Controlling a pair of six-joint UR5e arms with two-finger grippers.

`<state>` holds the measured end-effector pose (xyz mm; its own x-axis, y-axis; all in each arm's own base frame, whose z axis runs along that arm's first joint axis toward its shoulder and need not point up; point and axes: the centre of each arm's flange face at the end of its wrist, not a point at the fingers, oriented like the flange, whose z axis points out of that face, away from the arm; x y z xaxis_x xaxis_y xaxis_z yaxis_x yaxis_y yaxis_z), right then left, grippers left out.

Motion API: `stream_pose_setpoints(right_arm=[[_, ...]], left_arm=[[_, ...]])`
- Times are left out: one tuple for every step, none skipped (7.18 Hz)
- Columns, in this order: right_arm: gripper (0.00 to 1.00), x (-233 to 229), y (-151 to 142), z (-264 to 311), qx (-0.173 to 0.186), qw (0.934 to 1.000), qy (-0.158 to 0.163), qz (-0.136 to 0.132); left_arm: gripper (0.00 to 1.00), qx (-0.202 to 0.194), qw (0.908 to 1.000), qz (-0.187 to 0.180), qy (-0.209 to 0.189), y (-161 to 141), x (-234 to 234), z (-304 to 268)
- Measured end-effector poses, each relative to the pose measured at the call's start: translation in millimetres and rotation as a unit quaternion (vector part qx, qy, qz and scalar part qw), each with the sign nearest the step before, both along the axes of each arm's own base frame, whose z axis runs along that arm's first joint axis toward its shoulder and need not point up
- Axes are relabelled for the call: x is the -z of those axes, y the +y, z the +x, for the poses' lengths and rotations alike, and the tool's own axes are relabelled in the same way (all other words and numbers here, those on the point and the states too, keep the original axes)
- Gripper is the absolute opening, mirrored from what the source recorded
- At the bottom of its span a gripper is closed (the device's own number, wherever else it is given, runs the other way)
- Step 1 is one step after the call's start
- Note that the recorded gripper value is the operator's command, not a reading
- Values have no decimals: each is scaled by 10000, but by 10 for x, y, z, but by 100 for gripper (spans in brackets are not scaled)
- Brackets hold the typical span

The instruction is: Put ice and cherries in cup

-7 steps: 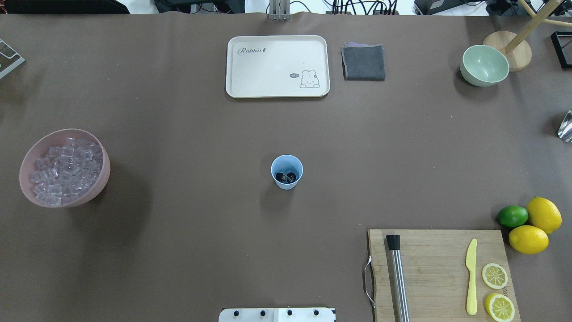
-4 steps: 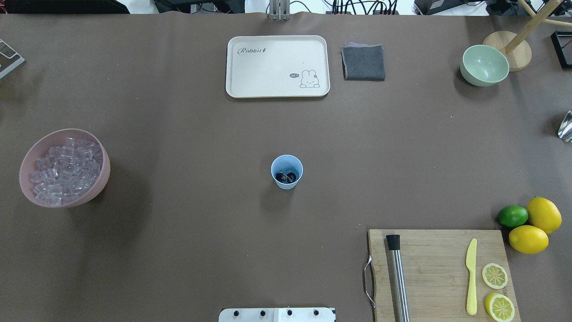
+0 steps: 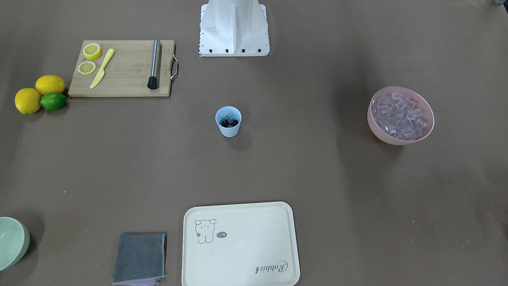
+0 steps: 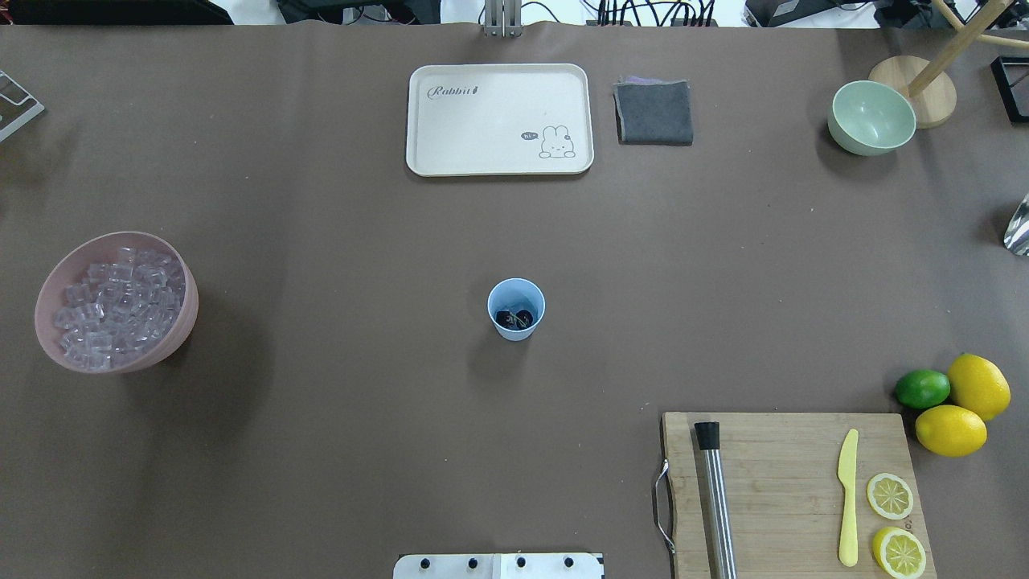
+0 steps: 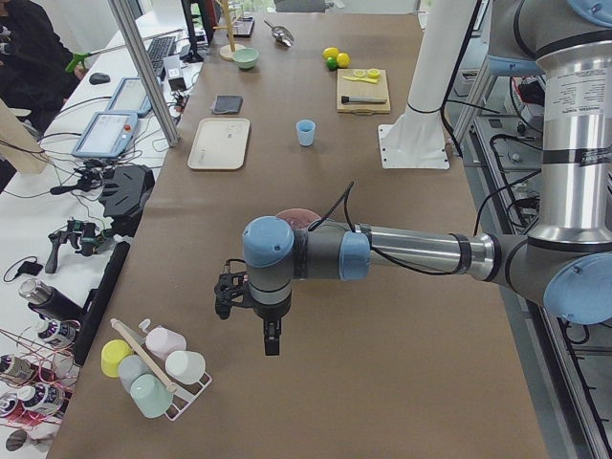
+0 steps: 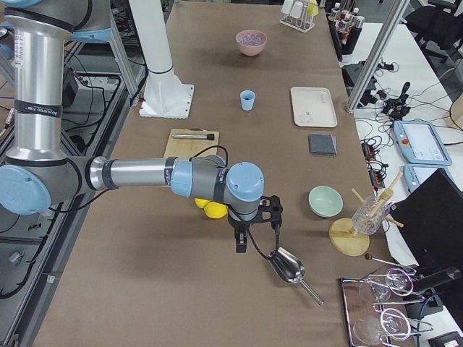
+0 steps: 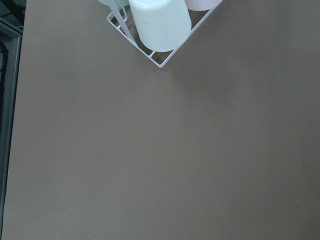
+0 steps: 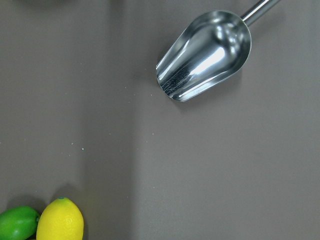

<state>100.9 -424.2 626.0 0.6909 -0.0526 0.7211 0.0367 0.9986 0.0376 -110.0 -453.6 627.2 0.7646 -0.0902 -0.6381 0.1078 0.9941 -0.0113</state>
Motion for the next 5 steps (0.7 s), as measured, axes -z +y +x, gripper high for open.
stream_pose_setpoints(right_arm=[[100, -2, -1, -2, -1, 10000, -12, 0], [100, -3, -1, -2, -2, 10000, -18, 1], [100, -5, -1, -2, -2, 10000, -19, -1], [100, -7, 1, -2, -2, 10000, -16, -3], [100, -5, -1, -2, -1, 10000, -15, -1]], left_arm=[[98, 1, 10000, -8, 2, 0, -7, 0], [98, 1, 10000, -17, 4, 1, -15, 1], [98, -1, 10000, -19, 5, 1, -17, 3], [98, -2, 10000, -20, 5, 1, -19, 3], [98, -2, 10000, -21, 5, 1, -20, 2]])
